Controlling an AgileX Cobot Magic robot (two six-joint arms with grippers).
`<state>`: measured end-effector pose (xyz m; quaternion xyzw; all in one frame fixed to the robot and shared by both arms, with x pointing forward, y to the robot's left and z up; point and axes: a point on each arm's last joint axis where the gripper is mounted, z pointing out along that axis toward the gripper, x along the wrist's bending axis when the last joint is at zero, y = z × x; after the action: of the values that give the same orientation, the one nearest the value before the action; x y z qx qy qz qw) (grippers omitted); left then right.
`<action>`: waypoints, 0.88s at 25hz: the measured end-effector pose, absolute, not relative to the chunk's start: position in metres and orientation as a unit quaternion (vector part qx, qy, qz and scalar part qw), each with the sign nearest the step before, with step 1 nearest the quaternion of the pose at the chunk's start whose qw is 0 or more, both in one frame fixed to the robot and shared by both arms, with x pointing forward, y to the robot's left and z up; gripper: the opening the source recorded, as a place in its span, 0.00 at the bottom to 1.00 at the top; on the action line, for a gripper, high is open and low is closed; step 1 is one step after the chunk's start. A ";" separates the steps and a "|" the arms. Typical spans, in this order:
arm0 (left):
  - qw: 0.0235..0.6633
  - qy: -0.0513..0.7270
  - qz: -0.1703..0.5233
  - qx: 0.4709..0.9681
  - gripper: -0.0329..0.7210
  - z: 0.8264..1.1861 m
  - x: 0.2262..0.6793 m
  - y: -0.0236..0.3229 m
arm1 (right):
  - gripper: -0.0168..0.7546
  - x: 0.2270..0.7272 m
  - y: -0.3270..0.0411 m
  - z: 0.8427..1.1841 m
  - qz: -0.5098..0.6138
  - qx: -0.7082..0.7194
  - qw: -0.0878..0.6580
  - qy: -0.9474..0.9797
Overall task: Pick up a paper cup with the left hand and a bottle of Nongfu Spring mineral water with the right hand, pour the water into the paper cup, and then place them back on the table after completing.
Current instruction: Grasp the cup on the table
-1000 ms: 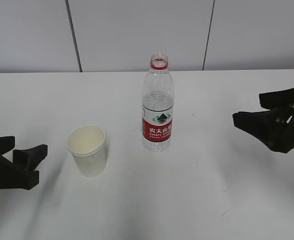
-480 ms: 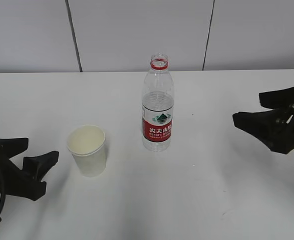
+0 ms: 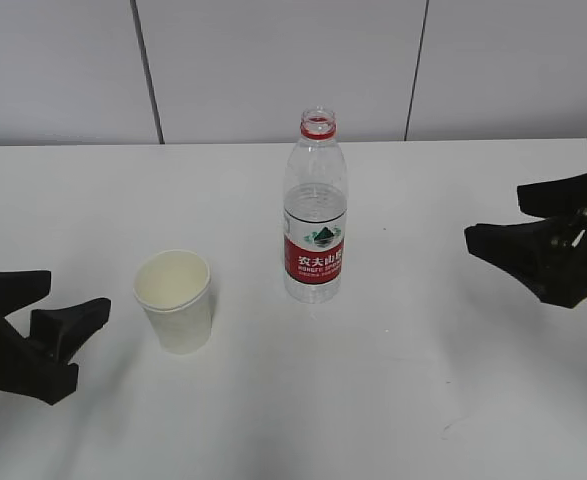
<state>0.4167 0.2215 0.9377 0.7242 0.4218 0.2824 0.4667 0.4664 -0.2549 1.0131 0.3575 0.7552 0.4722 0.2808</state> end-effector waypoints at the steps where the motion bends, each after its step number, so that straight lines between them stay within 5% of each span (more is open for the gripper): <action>1: 0.467 0.422 0.282 0.724 0.65 0.938 0.417 0.221 | 0.78 0.466 -0.255 1.013 0.472 0.357 0.281 0.755; 22: 0.467 0.422 0.282 0.724 0.58 0.938 0.417 0.221 | 0.78 0.466 -0.255 1.013 0.472 0.357 0.281 0.755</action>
<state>0.4167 0.2215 0.9377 0.7241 0.4221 0.2822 0.4667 0.4664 -0.2549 1.0131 0.3569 0.7555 0.4720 0.2811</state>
